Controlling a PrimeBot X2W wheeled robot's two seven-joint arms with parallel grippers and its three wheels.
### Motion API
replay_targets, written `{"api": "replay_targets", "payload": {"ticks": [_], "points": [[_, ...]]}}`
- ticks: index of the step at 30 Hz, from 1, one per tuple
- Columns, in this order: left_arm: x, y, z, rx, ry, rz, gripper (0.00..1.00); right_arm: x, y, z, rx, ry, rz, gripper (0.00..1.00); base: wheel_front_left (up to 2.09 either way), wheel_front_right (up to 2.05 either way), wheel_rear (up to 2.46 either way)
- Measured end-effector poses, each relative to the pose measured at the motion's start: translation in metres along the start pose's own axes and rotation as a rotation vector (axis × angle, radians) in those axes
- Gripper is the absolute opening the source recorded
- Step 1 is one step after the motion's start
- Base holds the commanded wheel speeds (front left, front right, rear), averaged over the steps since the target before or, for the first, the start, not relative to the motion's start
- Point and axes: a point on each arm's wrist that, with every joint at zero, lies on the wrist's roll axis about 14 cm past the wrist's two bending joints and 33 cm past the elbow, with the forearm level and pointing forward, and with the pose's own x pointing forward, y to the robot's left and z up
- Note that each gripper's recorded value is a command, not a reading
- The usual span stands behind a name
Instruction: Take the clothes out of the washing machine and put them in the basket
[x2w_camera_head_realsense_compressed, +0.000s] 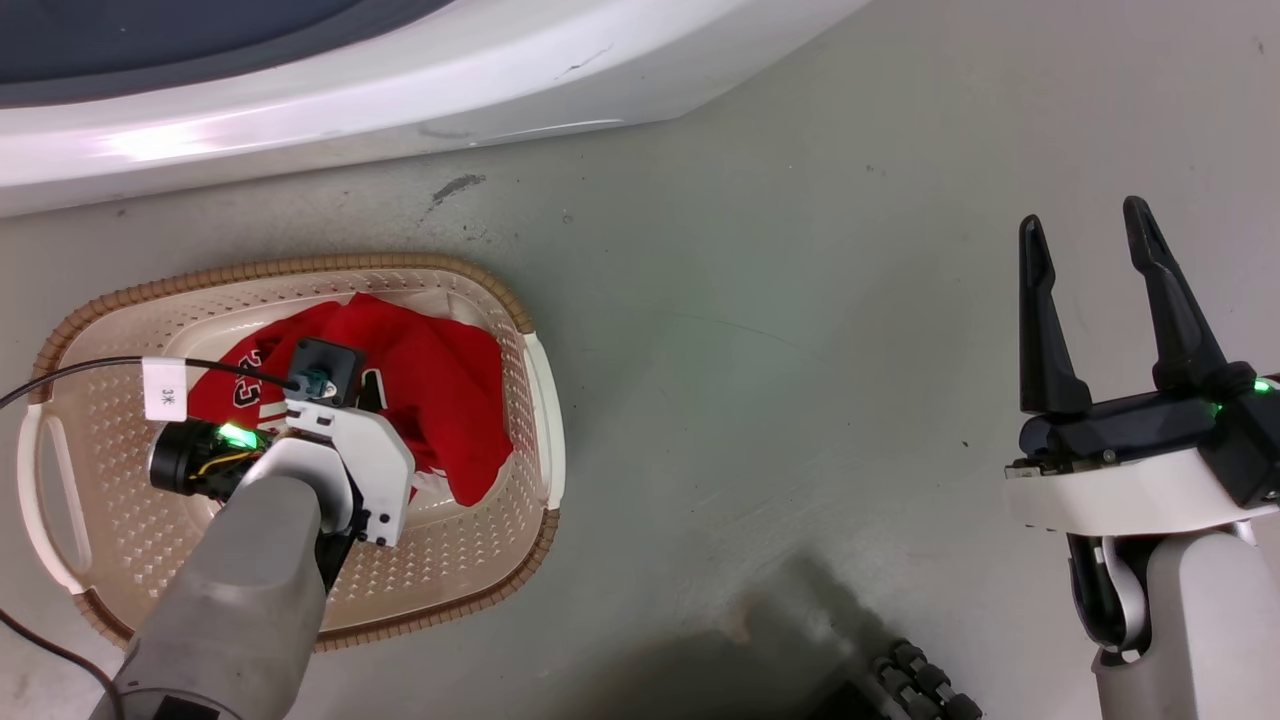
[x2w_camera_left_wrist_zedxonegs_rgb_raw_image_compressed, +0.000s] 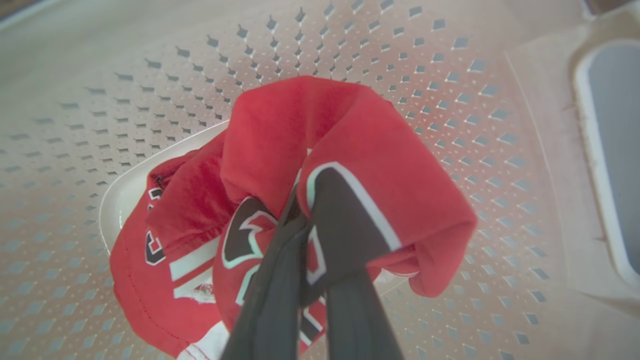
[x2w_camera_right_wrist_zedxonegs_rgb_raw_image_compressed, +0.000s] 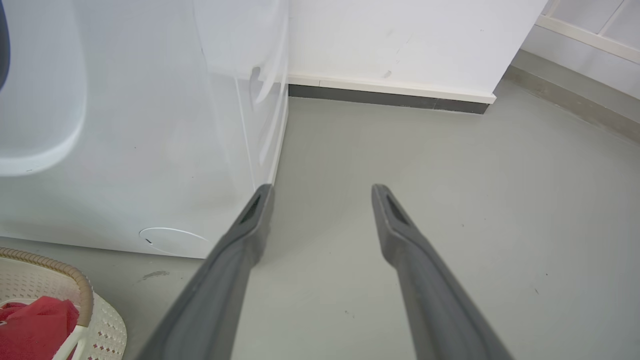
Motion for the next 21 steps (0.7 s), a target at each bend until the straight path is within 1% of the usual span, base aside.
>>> {"api": "replay_targets", "payload": {"ticks": [1, 2, 3, 10, 14, 18, 21], "points": [[0.000, 0.000, -0.001, 0.009, 0.005, 0.000, 0.00, 0.000, 0.000, 0.000, 0.002, 0.000, -0.001, 1.00, 0.00, 0.00, 0.00], [-0.001, -0.001, 0.000, 0.011, 0.003, -0.002, 0.29, 0.001, 0.000, 0.001, 0.003, -0.002, -0.001, 1.00, 0.00, 0.00, 0.00], [-0.001, -0.002, 0.001, 0.016, -0.003, -0.004, 1.00, 0.001, -0.001, 0.001, 0.004, -0.003, -0.002, 1.00, 0.00, 0.00, 0.00], [-0.021, -0.004, 0.019, 0.051, -0.075, -0.008, 1.00, -0.002, -0.005, 0.020, 0.000, -0.047, -0.012, 1.00, 0.00, 0.00, 0.00], [-0.042, -0.008, 0.037, 0.042, -0.143, -0.001, 1.00, -0.009, -0.006, 0.035, -0.007, -0.079, -0.017, 1.00, 0.00, 0.00, 0.00], [-0.070, -0.016, 0.081, 0.036, -0.294, -0.008, 1.00, -0.020, -0.009, 0.052, -0.013, -0.115, -0.024, 1.00, 0.00, 0.00, 0.00], [-0.099, -0.012, 0.109, 0.032, -0.410, 0.013, 1.00, -0.030, -0.011, 0.065, -0.018, -0.144, -0.032, 1.00, 0.00, 0.00, 0.00]]}}
